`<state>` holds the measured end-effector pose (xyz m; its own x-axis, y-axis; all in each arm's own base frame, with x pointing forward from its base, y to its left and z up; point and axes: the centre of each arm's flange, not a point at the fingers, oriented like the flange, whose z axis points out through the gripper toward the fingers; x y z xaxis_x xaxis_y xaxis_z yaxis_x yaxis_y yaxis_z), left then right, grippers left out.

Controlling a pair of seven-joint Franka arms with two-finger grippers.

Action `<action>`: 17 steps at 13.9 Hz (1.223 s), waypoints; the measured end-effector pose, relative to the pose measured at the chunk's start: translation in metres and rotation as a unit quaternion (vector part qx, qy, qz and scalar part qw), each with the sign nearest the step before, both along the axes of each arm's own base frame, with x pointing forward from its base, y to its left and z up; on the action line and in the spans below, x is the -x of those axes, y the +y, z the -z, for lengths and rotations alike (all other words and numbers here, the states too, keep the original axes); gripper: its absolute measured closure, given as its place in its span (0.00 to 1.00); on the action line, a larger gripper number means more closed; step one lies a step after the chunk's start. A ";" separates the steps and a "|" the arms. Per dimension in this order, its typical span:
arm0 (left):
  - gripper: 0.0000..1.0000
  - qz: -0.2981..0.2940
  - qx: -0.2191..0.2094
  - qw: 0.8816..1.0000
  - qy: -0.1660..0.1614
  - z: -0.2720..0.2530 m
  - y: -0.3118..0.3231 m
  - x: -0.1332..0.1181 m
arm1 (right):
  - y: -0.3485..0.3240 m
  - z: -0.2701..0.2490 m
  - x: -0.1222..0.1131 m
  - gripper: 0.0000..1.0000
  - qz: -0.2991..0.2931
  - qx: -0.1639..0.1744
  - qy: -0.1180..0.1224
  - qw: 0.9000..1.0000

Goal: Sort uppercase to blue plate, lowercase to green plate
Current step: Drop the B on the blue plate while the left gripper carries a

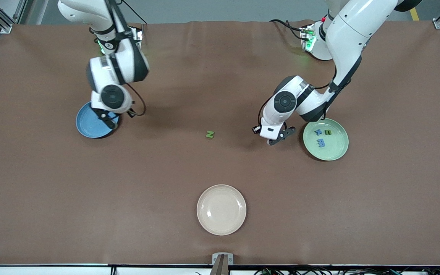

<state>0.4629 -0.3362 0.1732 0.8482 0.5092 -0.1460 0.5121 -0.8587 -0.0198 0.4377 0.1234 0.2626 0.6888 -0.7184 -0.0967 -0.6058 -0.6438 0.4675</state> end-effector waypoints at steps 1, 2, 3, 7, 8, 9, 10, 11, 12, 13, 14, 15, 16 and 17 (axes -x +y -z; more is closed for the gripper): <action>0.62 -0.001 0.000 1.000 0.000 0.000 0.000 0.000 | -0.018 -0.002 -0.001 0.72 -0.006 -0.011 0.005 1.000; 0.62 -0.002 0.000 1.000 0.000 0.000 0.000 0.000 | -0.033 -0.003 -0.003 0.72 -0.012 -0.020 0.010 1.000; 0.62 -0.002 0.000 1.000 0.000 0.000 0.000 0.000 | -0.047 -0.004 -0.005 0.72 -0.019 -0.030 0.013 0.999; 0.62 -0.010 -0.002 1.000 -0.009 -0.002 0.008 -0.010 | -0.100 -0.006 -0.013 0.72 -0.030 -0.059 0.014 0.998; 0.62 -0.013 -0.005 1.000 -0.012 -0.005 0.013 -0.014 | -0.107 -0.006 -0.014 0.67 -0.027 -0.061 0.012 0.998; 0.62 -0.012 -0.011 1.000 -0.013 -0.010 0.020 -0.018 | -0.111 -0.006 -0.014 0.67 -0.025 -0.062 0.010 0.998; 0.62 -0.003 -0.020 1.000 -0.013 -0.017 0.028 -0.022 | -0.111 -0.006 -0.015 0.61 -0.026 -0.062 0.009 0.998; 0.62 0.010 -0.028 0.999 -0.012 -0.025 0.039 -0.027 | -0.110 -0.006 -0.015 0.53 -0.026 -0.062 0.009 0.998; 0.62 0.023 -0.033 0.999 -0.013 -0.034 0.050 -0.033 | -0.109 -0.006 -0.015 0.44 -0.028 -0.062 0.009 0.998; 0.62 0.036 -0.036 0.999 -0.016 -0.043 0.063 -0.038 | -0.108 -0.005 -0.014 0.32 -0.029 -0.062 0.009 0.998; 0.62 0.050 -0.038 0.998 -0.018 -0.050 0.077 -0.042 | -0.104 -0.005 -0.014 0.23 -0.029 -0.062 0.009 0.998; 0.62 0.065 -0.037 0.997 -0.019 -0.054 0.094 -0.045 | -0.097 -0.005 -0.014 0.14 -0.029 -0.061 0.007 0.998; 0.62 0.079 -0.037 0.996 -0.018 -0.056 0.112 -0.047 | -0.083 -0.005 -0.013 0.03 -0.025 -0.057 0.003 0.998; 0.62 0.093 -0.036 0.995 -0.015 -0.056 0.131 -0.048 | -0.065 -0.005 -0.013 0.00 -0.018 -0.055 -0.004 0.998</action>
